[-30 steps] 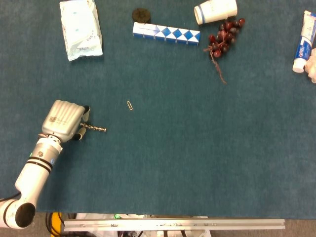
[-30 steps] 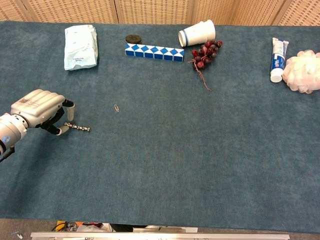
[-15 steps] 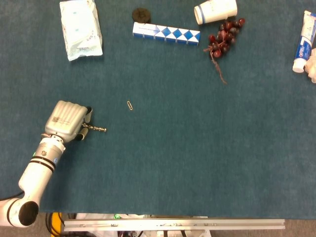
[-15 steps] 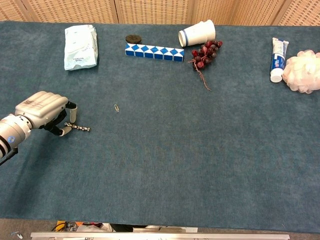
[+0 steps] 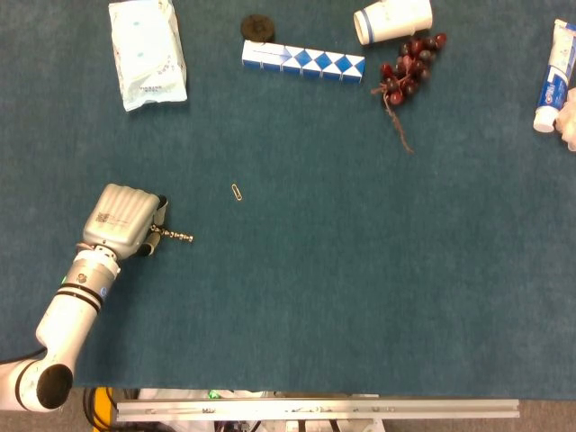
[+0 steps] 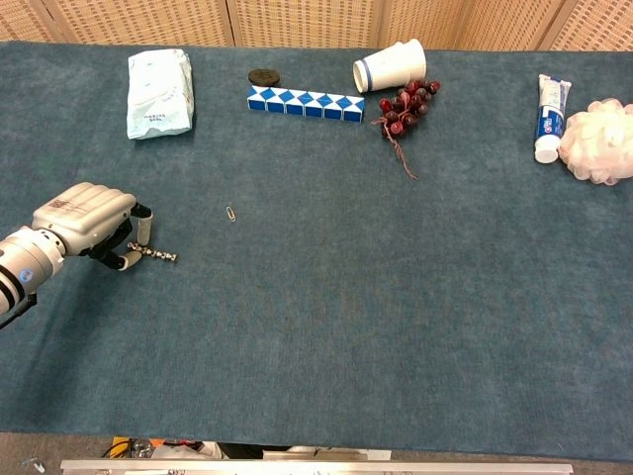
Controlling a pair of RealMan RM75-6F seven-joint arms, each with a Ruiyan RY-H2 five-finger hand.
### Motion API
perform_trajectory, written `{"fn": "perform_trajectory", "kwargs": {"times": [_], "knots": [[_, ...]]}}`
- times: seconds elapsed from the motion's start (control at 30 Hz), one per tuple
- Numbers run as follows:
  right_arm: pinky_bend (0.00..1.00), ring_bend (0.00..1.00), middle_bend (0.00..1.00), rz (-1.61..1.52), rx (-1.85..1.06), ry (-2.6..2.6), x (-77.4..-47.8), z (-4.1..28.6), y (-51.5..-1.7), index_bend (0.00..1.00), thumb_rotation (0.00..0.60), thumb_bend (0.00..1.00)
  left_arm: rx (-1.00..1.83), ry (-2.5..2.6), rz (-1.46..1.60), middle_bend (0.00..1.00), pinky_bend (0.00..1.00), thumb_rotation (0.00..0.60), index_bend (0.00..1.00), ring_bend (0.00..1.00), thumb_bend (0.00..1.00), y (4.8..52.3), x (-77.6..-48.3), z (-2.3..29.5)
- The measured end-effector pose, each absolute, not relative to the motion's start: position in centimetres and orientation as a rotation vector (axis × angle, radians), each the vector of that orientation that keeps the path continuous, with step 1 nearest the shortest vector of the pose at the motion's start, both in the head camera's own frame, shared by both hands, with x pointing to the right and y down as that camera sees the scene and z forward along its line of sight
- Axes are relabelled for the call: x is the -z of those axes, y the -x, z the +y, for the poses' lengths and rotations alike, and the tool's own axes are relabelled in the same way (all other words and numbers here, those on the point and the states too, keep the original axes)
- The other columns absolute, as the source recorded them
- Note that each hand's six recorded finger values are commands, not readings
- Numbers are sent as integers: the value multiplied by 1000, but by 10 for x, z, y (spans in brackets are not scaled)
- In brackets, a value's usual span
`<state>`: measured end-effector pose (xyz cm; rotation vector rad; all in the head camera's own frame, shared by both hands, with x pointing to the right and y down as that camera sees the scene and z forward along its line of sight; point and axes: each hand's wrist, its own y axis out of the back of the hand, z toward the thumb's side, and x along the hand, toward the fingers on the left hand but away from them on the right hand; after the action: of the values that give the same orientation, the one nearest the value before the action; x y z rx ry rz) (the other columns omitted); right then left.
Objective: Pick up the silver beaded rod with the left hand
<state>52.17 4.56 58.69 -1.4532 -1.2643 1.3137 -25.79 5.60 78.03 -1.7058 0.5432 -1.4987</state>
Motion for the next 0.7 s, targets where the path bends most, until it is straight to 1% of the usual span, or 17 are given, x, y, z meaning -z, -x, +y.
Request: {"fn": "perform_trajectory", "kwargs": {"times": [0.7], "knots": [[258,142,198,-1272,-1315,1445,-585,47,-523,39,600,299,1494,1705,553,857,988,600,561,860,352,255,-781,53]]}}
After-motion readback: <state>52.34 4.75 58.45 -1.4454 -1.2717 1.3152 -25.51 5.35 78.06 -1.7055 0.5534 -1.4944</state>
